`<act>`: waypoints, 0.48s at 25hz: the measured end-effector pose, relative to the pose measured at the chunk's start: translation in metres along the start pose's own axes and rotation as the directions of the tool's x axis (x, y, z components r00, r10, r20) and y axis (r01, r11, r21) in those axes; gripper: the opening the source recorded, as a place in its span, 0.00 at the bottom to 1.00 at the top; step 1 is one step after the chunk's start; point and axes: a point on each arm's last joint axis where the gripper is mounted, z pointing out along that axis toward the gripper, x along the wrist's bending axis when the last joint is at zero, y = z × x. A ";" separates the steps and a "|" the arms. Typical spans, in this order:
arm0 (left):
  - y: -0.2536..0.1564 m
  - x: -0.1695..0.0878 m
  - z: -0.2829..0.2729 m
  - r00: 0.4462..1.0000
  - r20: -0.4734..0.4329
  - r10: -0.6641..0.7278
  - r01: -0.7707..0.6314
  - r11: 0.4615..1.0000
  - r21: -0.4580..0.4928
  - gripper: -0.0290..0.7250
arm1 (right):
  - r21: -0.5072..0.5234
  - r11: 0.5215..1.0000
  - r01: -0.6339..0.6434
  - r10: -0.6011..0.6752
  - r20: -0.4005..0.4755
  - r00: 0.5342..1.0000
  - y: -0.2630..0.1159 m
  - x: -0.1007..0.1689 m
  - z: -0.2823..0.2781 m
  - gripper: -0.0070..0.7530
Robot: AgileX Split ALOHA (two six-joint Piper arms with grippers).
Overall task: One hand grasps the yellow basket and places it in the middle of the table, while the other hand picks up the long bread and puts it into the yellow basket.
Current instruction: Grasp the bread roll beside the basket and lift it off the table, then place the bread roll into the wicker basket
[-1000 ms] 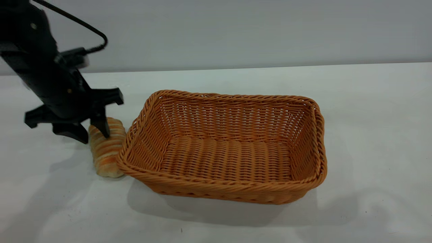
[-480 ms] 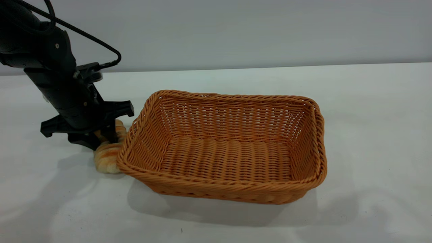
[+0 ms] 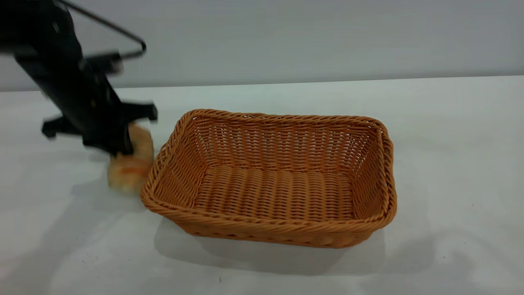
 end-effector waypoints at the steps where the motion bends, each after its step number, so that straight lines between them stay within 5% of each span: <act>1: 0.005 -0.002 -0.012 1.000 0.009 0.004 -0.003 1.000 -0.027 0.10 | 0.001 1.000 0.000 0.000 -0.001 1.000 0.000 0.000 0.000 0.65; 8: 0.018 -0.022 -0.084 0.997 0.062 0.047 -0.037 0.988 -0.153 0.10 | 0.002 1.000 0.000 0.000 -0.001 1.000 0.000 0.000 0.000 0.65; 12: 0.005 -0.060 -0.095 0.984 0.106 0.146 -0.126 0.977 -0.174 0.10 | 0.006 1.000 -0.001 0.001 -0.006 1.000 -0.001 0.001 0.000 0.65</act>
